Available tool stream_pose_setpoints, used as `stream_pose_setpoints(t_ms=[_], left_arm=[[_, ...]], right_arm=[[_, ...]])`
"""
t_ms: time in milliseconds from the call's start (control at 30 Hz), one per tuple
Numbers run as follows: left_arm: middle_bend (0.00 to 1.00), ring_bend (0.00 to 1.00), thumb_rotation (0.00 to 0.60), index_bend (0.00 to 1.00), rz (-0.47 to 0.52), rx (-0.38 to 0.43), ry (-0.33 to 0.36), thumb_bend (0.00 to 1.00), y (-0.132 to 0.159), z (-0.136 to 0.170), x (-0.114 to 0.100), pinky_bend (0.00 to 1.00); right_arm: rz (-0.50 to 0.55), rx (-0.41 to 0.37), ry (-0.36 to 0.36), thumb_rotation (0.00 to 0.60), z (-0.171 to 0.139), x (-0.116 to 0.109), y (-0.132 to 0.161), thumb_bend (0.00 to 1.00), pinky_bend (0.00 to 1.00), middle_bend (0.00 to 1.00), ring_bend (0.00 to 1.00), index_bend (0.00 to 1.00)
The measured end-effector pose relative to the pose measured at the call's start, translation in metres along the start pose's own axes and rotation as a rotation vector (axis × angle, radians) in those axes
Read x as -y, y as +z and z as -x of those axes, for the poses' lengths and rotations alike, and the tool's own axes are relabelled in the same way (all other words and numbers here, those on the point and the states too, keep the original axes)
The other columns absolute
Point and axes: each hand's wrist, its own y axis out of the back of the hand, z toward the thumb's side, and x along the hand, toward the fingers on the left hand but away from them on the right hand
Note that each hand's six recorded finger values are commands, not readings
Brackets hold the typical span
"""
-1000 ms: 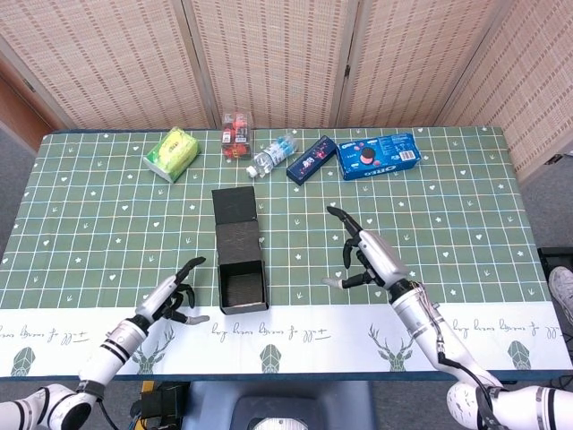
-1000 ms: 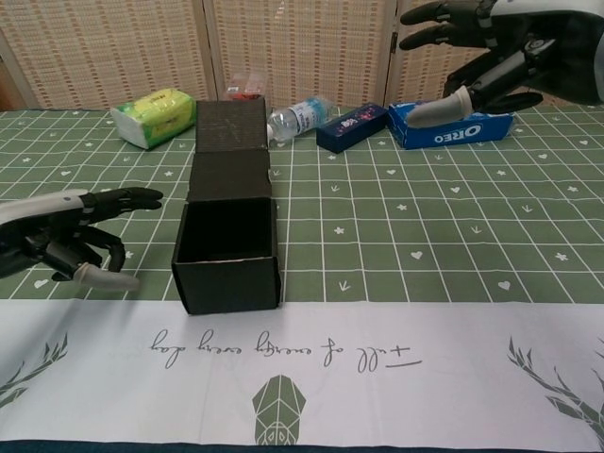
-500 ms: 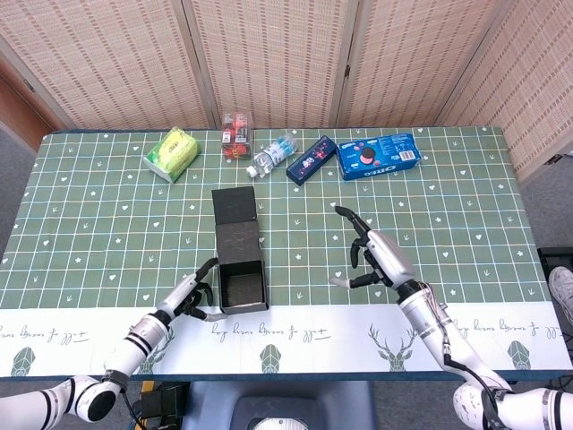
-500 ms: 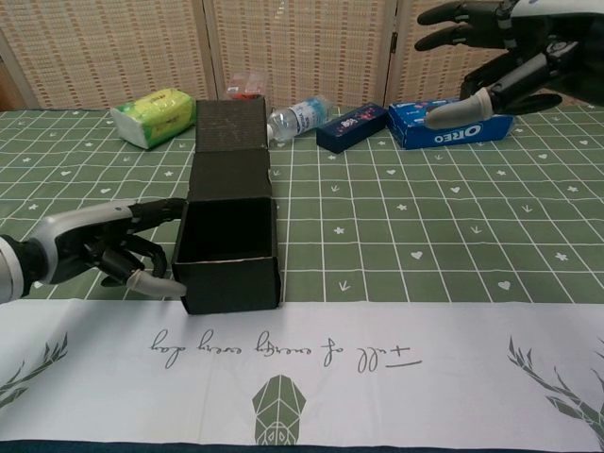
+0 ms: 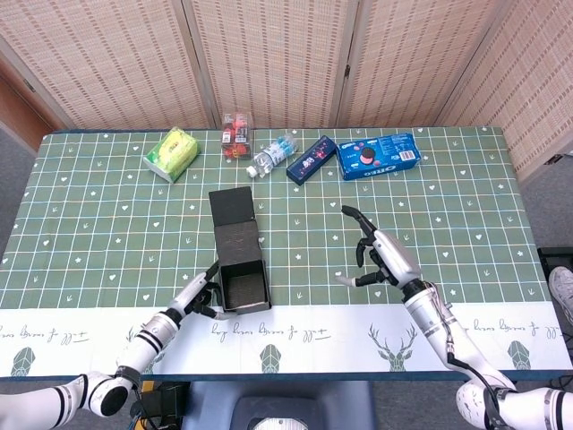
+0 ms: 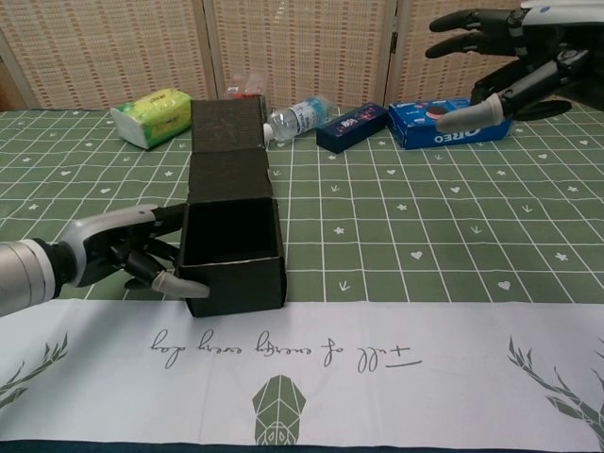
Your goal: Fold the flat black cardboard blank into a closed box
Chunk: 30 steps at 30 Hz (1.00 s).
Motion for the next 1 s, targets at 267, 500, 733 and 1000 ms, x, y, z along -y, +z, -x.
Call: stream_pose_setpoints(t_ms=[267,500,733,1000], left_arm=[[0.17,0.64,0.600,0.19,0.067,0.027,0.053,0.11,-0.001,-0.002,0.001,0.90],[0.23,0.64,0.600,0.23,0.088,0.038,0.056,0.11,-0.003,0.000,-0.003,0.90],[0.24,0.64,0.600,0.23,0.120,0.091,0.033,0.11,0.007,0.008,-0.013,0.90],[0.24,0.64,0.600,0.24,0.107,0.223,-0.031,0.11,0.044,0.025,-0.029,0.90]], right_arm=[[0.037,0.035,0.000,0.600,0.003,0.002,-0.012,0.11,1.00,0.09,0.65,0.00],[0.127,0.100,0.036,0.600,0.010,0.012,-0.027,0.13,0.70,0.13,0.38,0.00],[0.329,0.144,0.086,0.600,0.021,0.024,-0.032,0.13,0.35,0.14,0.22,0.00],[0.671,0.171,0.163,0.600,0.044,0.045,-0.031,0.07,0.21,0.01,0.07,0.00]])
